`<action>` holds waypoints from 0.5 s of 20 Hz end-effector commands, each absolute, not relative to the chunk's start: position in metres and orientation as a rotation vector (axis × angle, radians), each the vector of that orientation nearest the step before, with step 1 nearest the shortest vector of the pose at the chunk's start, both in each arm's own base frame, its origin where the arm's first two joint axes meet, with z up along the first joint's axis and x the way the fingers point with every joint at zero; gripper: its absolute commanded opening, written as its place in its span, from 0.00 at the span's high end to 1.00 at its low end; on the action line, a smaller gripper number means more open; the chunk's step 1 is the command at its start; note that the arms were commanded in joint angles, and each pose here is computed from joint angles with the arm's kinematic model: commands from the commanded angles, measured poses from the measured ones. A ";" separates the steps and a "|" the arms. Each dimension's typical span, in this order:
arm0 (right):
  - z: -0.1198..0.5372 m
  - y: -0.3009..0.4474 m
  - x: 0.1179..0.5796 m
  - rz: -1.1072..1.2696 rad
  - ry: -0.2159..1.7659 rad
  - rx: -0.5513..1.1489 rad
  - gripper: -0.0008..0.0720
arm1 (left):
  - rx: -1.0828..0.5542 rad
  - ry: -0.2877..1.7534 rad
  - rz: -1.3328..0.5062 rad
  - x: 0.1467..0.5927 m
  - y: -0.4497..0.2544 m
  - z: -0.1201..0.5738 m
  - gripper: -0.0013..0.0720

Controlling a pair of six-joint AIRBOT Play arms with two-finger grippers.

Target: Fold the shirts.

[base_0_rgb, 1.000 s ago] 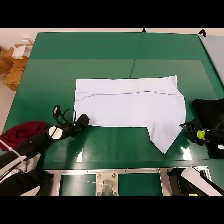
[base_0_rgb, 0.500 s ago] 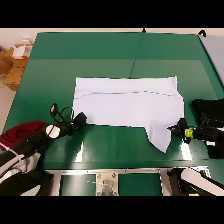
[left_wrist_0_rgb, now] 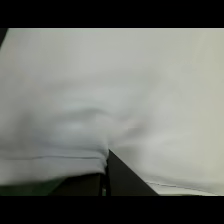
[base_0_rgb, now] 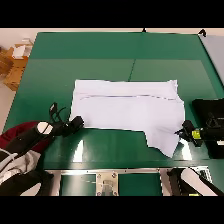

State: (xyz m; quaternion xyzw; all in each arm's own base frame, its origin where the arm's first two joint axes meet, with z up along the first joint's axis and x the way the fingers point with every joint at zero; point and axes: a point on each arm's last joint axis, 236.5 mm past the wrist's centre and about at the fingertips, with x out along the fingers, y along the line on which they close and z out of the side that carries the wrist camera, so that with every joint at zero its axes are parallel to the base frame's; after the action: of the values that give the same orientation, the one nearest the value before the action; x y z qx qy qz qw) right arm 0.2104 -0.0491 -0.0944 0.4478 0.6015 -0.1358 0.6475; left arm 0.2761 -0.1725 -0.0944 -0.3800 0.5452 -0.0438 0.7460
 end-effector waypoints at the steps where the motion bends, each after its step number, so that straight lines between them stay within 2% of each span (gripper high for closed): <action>1: -0.074 -0.058 0.209 -0.352 1.360 0.992 0.96 | -0.744 1.251 -0.191 0.273 -0.184 -0.077 0.95; 5: -0.013 -0.070 0.259 -0.270 1.193 0.989 0.96 | -0.626 1.120 -0.238 0.326 -0.184 -0.013 0.95; 8: 0.026 -0.074 0.313 -0.202 1.055 0.942 0.96 | -0.603 1.055 -0.241 0.367 -0.176 0.022 0.95; 10: 0.034 -0.071 0.349 -0.152 1.036 0.926 0.96 | -0.589 1.043 -0.238 0.396 -0.171 0.029 0.95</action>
State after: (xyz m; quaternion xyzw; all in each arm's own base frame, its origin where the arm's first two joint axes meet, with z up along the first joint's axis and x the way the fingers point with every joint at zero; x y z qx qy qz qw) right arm 0.3026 -0.0734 0.0078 0.4272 0.5104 -0.0981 0.7398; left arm 0.3627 -0.1809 0.0102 -0.3003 0.5007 -0.1122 0.8041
